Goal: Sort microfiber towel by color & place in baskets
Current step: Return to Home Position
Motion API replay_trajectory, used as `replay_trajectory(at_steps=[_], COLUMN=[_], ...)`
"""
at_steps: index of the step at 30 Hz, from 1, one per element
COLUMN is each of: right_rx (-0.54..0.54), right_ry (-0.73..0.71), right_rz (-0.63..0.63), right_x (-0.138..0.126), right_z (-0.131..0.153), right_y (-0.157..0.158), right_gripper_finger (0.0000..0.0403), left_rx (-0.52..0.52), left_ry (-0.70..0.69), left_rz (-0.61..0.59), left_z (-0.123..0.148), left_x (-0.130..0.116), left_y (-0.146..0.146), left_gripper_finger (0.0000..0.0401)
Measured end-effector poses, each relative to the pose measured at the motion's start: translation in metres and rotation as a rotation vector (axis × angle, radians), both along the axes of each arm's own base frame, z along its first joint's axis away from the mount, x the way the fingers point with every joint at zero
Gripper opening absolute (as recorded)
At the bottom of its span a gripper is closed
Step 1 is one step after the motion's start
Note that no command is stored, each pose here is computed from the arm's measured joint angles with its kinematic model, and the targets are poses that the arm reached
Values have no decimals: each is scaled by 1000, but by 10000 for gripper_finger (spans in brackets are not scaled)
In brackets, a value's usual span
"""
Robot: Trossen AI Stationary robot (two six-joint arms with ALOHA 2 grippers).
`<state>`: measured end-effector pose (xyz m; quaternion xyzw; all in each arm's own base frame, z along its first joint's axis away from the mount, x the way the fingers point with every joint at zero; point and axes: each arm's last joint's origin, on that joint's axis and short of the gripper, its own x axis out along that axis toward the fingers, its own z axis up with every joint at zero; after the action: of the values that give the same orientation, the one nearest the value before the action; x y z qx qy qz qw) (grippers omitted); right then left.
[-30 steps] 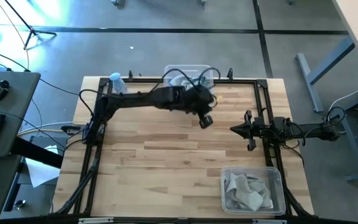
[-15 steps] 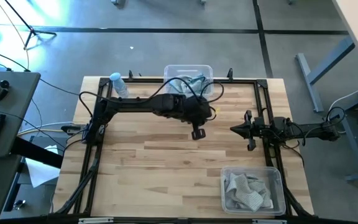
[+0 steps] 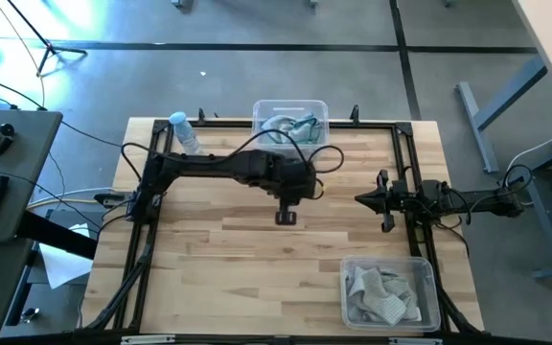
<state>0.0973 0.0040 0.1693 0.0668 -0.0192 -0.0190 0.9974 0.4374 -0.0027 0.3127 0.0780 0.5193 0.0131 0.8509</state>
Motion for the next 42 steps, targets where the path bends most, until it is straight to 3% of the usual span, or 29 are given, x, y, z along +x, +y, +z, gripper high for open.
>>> replay_trajectory(at_steps=[4,12,19,24,33,42], right_rx=[0,0,0,0,0,0], right_ry=[0,0,-1,-1,0,0], right_rz=[0,0,0,0,0,0], right_x=[0,0,0,0,0,0], right_z=[0,0,0,0,0,0], right_y=[0,0,0,0,0,0], right_gripper_finger=[0,0,0,0,0,0], left_rx=[-58,-185,-135,-164,-228,-299], left_ry=[-35,-244,-414,-469,-745,-909], left_rz=[-37,12,-72,-112,-66,-53], left_z=[-6,-43,-57,-75,-108,-127], left_x=[-21,-111,-185,-228,-279,-314], left_y=[3,15,12,8,6,4], left_gripper_finger=[0,0,0,0,0,0])
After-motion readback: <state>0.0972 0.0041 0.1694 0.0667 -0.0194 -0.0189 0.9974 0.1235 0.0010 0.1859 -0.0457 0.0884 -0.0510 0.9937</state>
